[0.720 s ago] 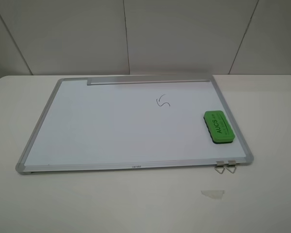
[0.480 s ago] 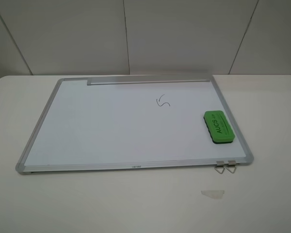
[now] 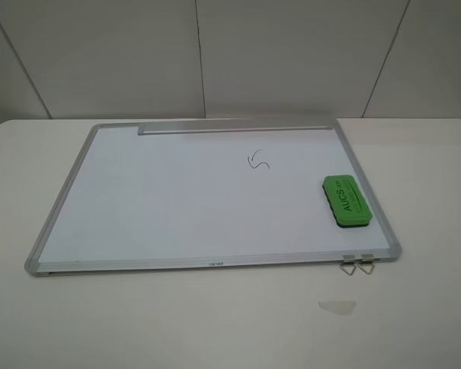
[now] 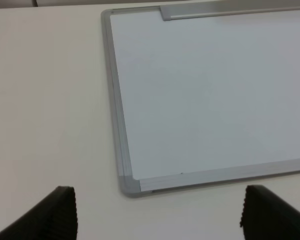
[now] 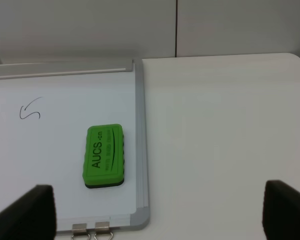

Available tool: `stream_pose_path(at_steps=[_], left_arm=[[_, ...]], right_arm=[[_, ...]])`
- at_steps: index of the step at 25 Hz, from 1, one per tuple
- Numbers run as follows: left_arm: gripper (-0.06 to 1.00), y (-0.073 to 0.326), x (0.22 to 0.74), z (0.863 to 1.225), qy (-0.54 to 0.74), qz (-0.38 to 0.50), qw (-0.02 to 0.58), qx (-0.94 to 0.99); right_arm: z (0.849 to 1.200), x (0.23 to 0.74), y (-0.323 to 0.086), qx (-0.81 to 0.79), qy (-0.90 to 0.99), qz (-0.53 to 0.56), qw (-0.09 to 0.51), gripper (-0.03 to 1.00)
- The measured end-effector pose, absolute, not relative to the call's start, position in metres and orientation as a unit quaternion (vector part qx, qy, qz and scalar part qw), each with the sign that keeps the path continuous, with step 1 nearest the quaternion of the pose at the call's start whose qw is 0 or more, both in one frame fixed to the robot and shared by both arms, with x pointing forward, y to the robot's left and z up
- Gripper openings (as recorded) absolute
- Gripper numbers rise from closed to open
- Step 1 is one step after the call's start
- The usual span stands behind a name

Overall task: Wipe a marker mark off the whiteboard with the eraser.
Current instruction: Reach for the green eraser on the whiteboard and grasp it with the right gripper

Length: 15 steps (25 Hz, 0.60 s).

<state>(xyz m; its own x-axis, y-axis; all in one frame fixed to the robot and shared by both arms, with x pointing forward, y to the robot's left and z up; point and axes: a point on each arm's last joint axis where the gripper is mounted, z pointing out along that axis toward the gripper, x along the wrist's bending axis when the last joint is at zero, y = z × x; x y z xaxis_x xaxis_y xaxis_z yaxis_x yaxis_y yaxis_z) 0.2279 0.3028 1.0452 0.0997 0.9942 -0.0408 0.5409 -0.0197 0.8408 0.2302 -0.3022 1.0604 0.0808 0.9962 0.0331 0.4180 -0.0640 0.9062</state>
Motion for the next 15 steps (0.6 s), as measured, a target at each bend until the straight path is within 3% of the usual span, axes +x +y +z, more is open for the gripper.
stream_pose_path(at_steps=[15], left_arm=[[0.69,0.3028,0.2279,1.0452,0.596,0.308,0.367,0.644]], right_arm=[[1.0604,0.2302,-0.3022,0.626,0.565,0.375,0.386,0.82]])
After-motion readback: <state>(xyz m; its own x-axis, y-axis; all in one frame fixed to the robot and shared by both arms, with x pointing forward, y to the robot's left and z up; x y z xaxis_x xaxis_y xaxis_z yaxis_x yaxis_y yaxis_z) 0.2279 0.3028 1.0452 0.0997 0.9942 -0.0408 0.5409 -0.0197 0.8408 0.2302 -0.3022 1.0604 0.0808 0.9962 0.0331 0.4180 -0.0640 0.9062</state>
